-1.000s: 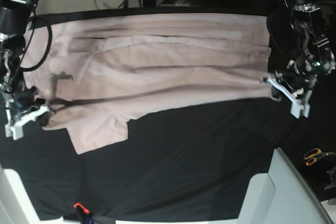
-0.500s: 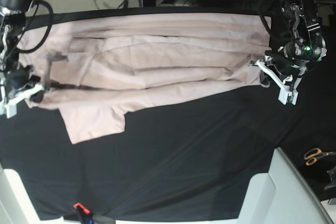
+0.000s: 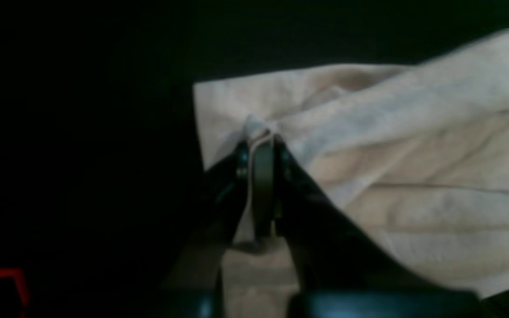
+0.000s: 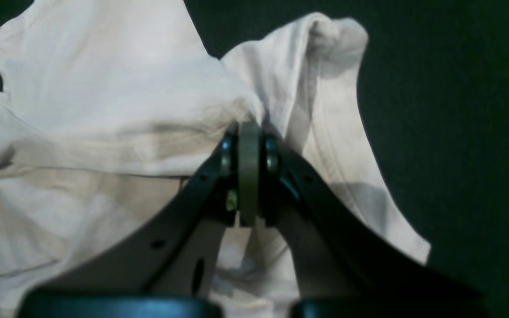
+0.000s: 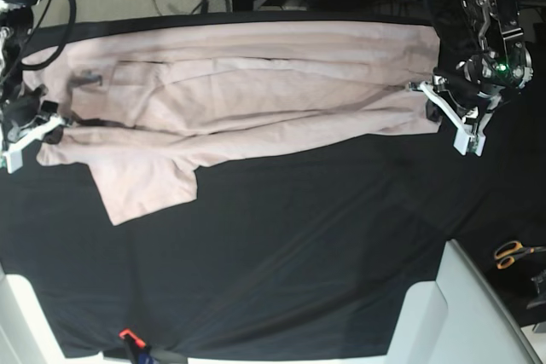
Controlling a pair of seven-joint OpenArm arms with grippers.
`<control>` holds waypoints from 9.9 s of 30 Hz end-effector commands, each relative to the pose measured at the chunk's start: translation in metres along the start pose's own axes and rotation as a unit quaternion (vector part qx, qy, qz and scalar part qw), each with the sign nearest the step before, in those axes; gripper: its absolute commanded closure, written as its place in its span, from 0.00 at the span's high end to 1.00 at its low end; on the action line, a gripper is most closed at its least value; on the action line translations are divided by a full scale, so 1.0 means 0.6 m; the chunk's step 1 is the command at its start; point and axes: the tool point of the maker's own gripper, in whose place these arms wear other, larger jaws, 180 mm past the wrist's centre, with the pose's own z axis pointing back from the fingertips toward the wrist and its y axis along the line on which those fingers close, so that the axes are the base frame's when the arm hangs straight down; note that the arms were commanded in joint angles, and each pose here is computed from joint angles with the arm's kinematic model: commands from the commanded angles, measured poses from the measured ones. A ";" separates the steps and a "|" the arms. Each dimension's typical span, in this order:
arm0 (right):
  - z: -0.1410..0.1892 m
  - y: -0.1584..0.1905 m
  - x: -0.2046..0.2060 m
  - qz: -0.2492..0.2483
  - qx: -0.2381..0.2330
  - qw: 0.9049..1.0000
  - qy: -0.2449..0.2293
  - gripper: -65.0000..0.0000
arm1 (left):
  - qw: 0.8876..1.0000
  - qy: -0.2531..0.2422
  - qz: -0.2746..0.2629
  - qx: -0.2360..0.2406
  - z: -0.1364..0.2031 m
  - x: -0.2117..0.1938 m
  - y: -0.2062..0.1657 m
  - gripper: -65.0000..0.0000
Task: Fold the T-shirt properly
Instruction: 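Drag the right gripper's edge along the table toward the hem, then pull both held edges toward the collar, folding the shirt lengthwise, then lower the folded edges onto the shirt with both grippers, then open both grippers and lift them off the folded strip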
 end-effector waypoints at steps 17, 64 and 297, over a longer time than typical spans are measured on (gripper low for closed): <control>0.010 -0.005 -0.001 0.006 -0.002 1.000 0.016 0.04 | 1.000 0.010 -0.021 -0.016 -0.001 -0.017 -0.022 0.00; -0.201 0.143 0.077 0.118 0.070 0.989 0.057 0.17 | 1.000 0.019 -0.004 -0.015 -0.012 -0.026 -0.017 0.00; 0.070 0.149 -0.007 0.087 0.028 0.995 0.038 0.59 | 0.984 -0.056 -0.166 0.027 0.005 0.036 -0.047 0.00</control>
